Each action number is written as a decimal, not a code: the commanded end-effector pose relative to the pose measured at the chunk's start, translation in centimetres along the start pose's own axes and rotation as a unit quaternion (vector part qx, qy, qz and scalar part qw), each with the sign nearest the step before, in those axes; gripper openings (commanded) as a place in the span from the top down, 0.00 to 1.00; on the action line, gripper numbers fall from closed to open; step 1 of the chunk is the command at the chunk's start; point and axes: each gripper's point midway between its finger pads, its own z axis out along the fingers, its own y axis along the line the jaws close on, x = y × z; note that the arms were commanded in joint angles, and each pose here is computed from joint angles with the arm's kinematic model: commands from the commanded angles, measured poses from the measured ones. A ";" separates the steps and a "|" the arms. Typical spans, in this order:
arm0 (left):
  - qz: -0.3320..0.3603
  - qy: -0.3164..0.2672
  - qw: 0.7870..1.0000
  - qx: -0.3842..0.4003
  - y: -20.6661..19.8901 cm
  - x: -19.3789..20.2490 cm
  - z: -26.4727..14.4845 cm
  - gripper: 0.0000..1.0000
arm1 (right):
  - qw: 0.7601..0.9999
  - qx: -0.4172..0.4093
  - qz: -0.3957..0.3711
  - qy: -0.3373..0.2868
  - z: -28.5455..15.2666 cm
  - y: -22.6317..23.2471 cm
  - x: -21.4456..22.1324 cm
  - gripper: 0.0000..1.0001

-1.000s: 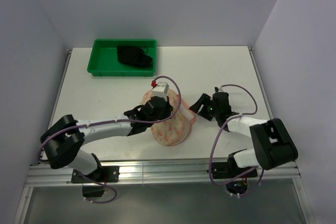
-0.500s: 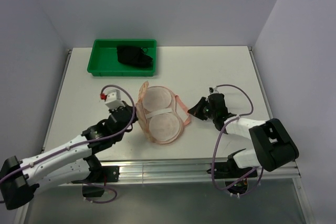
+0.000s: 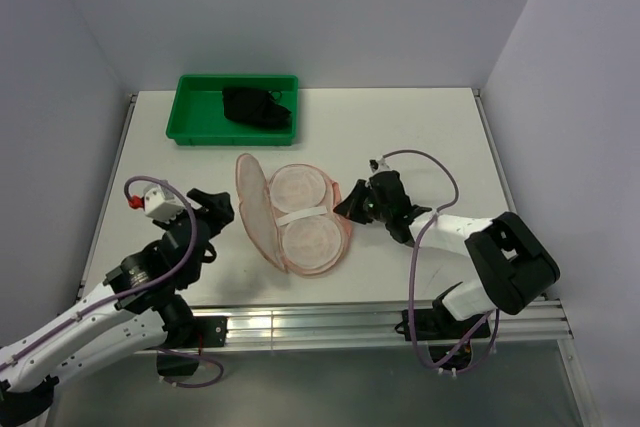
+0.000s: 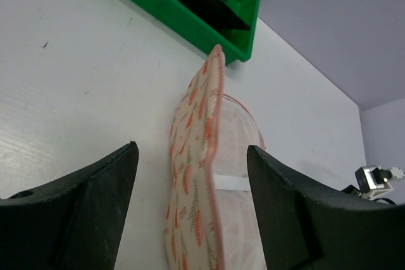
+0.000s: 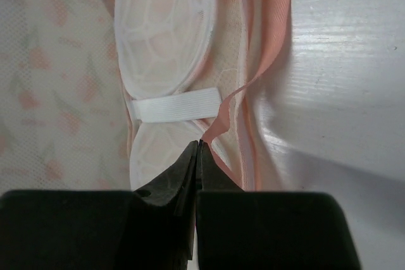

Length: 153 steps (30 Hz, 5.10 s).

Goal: Place the bra in the laundry bag and zip it closed

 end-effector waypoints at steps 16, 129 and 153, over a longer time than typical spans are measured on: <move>0.078 0.124 0.989 -0.035 3.7 6.8 5.4 0.77 | 0.999 0.028 -0.016 -0.024 -0.8 -0.6 0.2 1.00; 0.154 -0.086 0.932 0.318 -25.9 -19.2 16.3 1.00 | 0.950 -0.145 -0.212 -0.178 -12.7 19.0 -11.1 0.56; -0.013 0.180 0.633 0.753 -19.5 -5.4 -12.4 1.00 | 0.787 -0.363 -0.476 -0.151 -23.3 26.2 -8.8 0.02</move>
